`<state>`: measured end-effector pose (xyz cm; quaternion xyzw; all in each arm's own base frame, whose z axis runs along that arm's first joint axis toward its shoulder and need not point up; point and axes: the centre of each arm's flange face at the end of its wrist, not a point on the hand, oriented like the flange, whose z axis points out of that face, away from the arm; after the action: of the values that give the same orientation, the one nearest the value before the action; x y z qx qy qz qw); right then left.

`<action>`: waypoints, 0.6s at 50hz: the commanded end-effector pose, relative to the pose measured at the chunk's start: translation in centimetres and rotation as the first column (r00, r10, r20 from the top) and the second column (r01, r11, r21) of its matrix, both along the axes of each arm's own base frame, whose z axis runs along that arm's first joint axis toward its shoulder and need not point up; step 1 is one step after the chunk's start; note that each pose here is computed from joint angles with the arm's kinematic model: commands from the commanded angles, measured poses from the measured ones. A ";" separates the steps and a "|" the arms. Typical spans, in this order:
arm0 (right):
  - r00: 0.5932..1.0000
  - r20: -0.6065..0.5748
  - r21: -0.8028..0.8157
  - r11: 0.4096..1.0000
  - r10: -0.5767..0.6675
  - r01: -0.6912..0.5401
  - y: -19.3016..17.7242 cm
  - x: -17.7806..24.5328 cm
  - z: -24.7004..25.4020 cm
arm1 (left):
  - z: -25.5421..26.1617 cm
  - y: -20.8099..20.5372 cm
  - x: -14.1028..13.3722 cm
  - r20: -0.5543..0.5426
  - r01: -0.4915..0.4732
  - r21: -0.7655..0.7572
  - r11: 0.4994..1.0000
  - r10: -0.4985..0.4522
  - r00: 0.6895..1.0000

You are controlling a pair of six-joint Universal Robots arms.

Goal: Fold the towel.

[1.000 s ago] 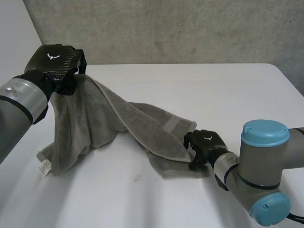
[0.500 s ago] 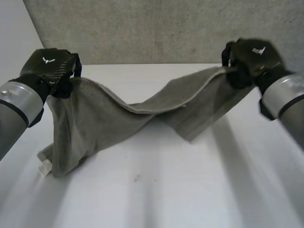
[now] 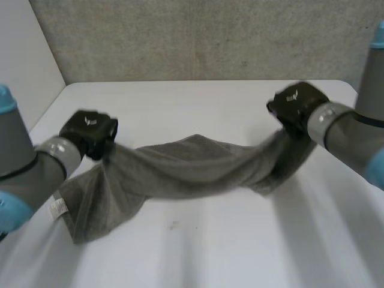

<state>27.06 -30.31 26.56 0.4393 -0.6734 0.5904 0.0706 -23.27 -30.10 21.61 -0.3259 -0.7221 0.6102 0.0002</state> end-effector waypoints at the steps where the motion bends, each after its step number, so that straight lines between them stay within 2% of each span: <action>1: 0.983 0.176 -0.557 0.818 -0.050 0.141 -5.2 2.1 9.5 | 10.7 -6.4 -1.6 -0.115 -0.046 -0.476 0.878 -0.010 0.993; 2: 0.983 0.177 -0.558 0.817 -0.049 0.142 -5.2 2.1 9.6 | 13.8 -7.0 -1.6 -0.161 -0.091 -0.579 0.810 -0.004 0.987; 3: 0.971 0.239 -0.677 0.713 -0.022 0.183 -5.5 2.2 12.6 | 13.8 -7.1 -1.6 -0.162 -0.091 -0.580 0.809 -0.004 0.987; 4: 0.955 0.296 -0.764 0.604 0.014 0.228 -5.2 2.1 15.4 | 16.9 -7.3 -1.2 -0.215 -0.152 -0.668 0.729 0.006 0.977; 5: 0.955 0.296 -0.764 0.603 0.014 0.228 -5.2 2.1 15.4 | 19.3 -7.2 -0.8 -0.267 -0.215 -0.725 0.654 0.020 0.963; 6: 0.942 0.333 -0.818 0.512 0.049 0.263 -4.5 1.8 17.7 | 19.3 -7.2 -0.8 -0.268 -0.216 -0.726 0.653 0.020 0.963; 7: 0.942 0.333 -0.818 0.511 0.049 0.263 -4.5 1.8 17.7 | 21.3 -6.9 -0.3 -0.315 -0.271 -0.763 0.587 0.028 0.949; 8: 0.933 0.352 -0.843 0.459 0.072 0.283 -3.9 1.6 19.0 | 22.9 -6.2 0.2 -0.354 -0.313 -0.785 0.534 0.026 0.935; 10: 0.934 0.350 -0.846 0.454 0.078 0.279 -3.5 1.5 19.3 | 23.6 -5.4 0.2 -0.376 -0.331 -0.790 0.516 0.019 0.926; 11: 0.938 0.336 -0.843 0.471 0.082 0.260 -3.4 1.6 18.8 | 23.6 -5.4 0.2 -0.376 -0.332 -0.790 0.515 0.019 0.926; 12: 0.944 0.320 -0.830 0.506 0.086 0.235 -3.2 1.8 17.9 | 23.0 -4.9 0.0 -0.374 -0.325 -0.777 0.539 0.021 0.927; 13: 0.944 0.320 -0.830 0.507 0.086 0.235 -3.2 1.8 17.9 | 21.7 -4.7 0.1 -0.361 -0.314 -0.757 0.573 0.035 0.932; 14: 0.949 0.304 -0.809 0.550 0.088 0.208 -3.2 2.0 16.5 | 21.7 -4.7 0.1 -0.360 -0.314 -0.757 0.573 0.035 0.932; 15: 0.949 0.304 -0.808 0.551 0.088 0.208 -3.2 2.0 16.5 | 20.0 -4.6 0.1 -0.339 -0.297 -0.730 0.616 0.052 0.939; 16: 0.954 0.288 -0.779 0.600 0.087 0.180 -3.1 2.1 14.8 | 18.1 -4.3 -0.1 -0.316 -0.276 -0.699 0.660 0.062 0.947; 17: 0.958 0.272 -0.751 0.643 0.090 0.153 -2.9 2.2 13.1 | 18.1 -4.3 -0.1 -0.316 -0.276 -0.699 0.660 0.062 0.947; 18: 0.958 0.272 -0.750 0.643 0.090 0.152 -2.9 2.2 13.1 | 16.2 -3.9 -0.2 -0.290 -0.252 -0.665 0.703 0.068 0.954; 19: 0.962 0.258 -0.719 0.683 0.090 0.129 -2.8 2.1 11.3 | 16.2 -3.9 -0.2 -0.290 -0.252 -0.665 0.703 0.068 0.955; 20: 0.967 0.241 -0.679 0.726 0.085 0.105 -2.7 2.0 9.2 | 14.2 -3.2 -0.2 -0.262 -0.228 -0.628 0.744 0.073 0.962; 21: 0.967 0.241 -0.679 0.727 0.085 0.105 -2.7 2.0 9.2 | 11.9 -2.6 -0.3 -0.230 -0.200 -0.586 0.785 0.075 0.970; 22: 0.971 0.225 -0.633 0.769 0.077 0.086 -2.5 1.9 7.1 | 11.9 -2.6 -0.3 -0.230 -0.200 -0.586 0.786 0.075 0.970; 23: 0.976 0.208 -0.583 0.810 0.068 0.067 -2.2 1.8 4.9 | 9.5 -2.0 -0.3 -0.198 -0.173 -0.539 0.824 0.076 0.977; 24: 0.976 0.208 -0.582 0.810 0.068 0.067 -2.2 1.8 4.8 | 7.1 -1.3 -0.4 -0.168 -0.147 -0.489 0.860 0.072 0.983; 25: 0.981 0.187 -0.536 0.843 0.059 0.052 -1.8 1.5 2.8 | 7.1 -1.3 -0.4 -0.167 -0.146 -0.489 0.860 0.072 0.983; 26: 0.985 0.163 -0.482 0.876 0.049 0.037 -1.1 1.3 0.6 | 5.0 -0.6 -0.5 -0.141 -0.118 -0.442 0.889 0.061 0.988; 27: 0.985 0.163 -0.481 0.876 0.049 0.036 -1.1 1.3 0.6 | 2.9 0.1 -0.7 -0.118 -0.087 -0.395 0.915 0.044 0.992; 30: 0.992 0.119 -0.376 0.927 0.037 0.011 0.0 0.9 -3.6 | 0.5 0.6 -1.0 -0.092 -0.060 -0.341 0.938 0.030 0.995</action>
<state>28.73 -32.14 29.95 0.3395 -0.4769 0.8011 0.1250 -23.81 -31.56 28.75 -0.2285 -0.5536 0.7982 -0.0648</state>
